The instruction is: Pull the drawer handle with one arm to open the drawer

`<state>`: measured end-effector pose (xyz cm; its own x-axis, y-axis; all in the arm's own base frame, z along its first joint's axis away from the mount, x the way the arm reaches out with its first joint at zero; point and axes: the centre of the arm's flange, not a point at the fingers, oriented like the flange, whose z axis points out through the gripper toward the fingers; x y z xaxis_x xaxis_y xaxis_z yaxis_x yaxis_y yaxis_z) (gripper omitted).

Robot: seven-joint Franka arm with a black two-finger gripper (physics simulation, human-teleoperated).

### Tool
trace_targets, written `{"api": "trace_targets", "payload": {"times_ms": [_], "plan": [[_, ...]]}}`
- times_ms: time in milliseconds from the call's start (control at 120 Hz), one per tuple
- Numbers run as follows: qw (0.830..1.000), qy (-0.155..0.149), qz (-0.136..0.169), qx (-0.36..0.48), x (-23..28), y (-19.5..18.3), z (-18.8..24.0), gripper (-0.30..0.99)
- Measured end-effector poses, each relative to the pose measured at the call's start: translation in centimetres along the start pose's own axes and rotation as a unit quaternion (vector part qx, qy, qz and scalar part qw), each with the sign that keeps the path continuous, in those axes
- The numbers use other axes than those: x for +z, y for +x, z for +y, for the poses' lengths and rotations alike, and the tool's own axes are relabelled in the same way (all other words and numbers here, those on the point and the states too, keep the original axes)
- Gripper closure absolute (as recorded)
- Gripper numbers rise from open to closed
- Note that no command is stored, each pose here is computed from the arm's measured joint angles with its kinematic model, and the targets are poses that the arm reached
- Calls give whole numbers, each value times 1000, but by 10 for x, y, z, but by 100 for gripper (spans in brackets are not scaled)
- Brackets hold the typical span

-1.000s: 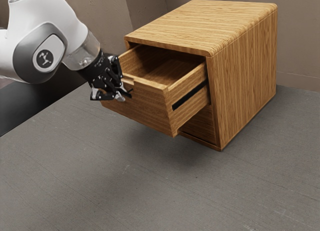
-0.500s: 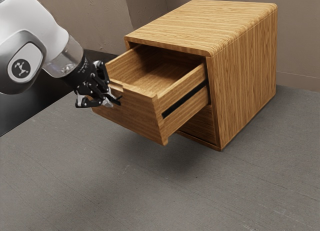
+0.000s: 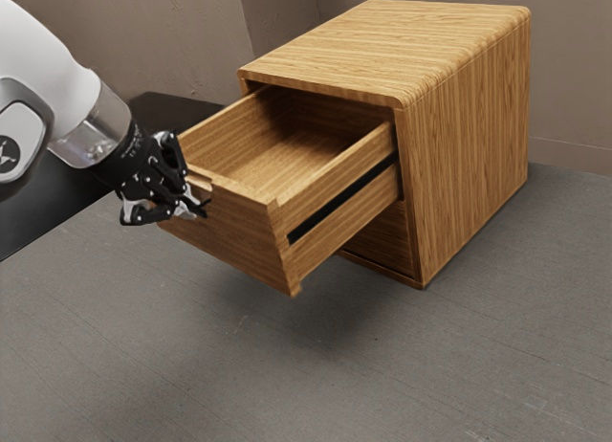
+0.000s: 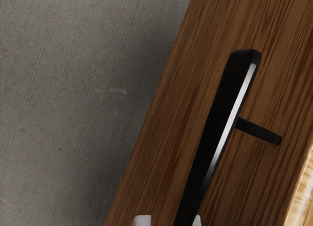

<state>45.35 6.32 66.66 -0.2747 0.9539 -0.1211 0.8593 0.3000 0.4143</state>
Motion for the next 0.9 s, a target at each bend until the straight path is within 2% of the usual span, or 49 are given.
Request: {"api": "trace_targets", "payload": {"times_ms": [400, 600, 658, 900], "plan": [[1000, -5, 0, -2, -8, -2, -12, 76], [1000, -15, 2, -5, -15, -2, -13, 65], [1000, -20, 3, -6, -18, -1, -15, 68], [1000, -30, 1, -6, -31, -3, -19, 48]]}}
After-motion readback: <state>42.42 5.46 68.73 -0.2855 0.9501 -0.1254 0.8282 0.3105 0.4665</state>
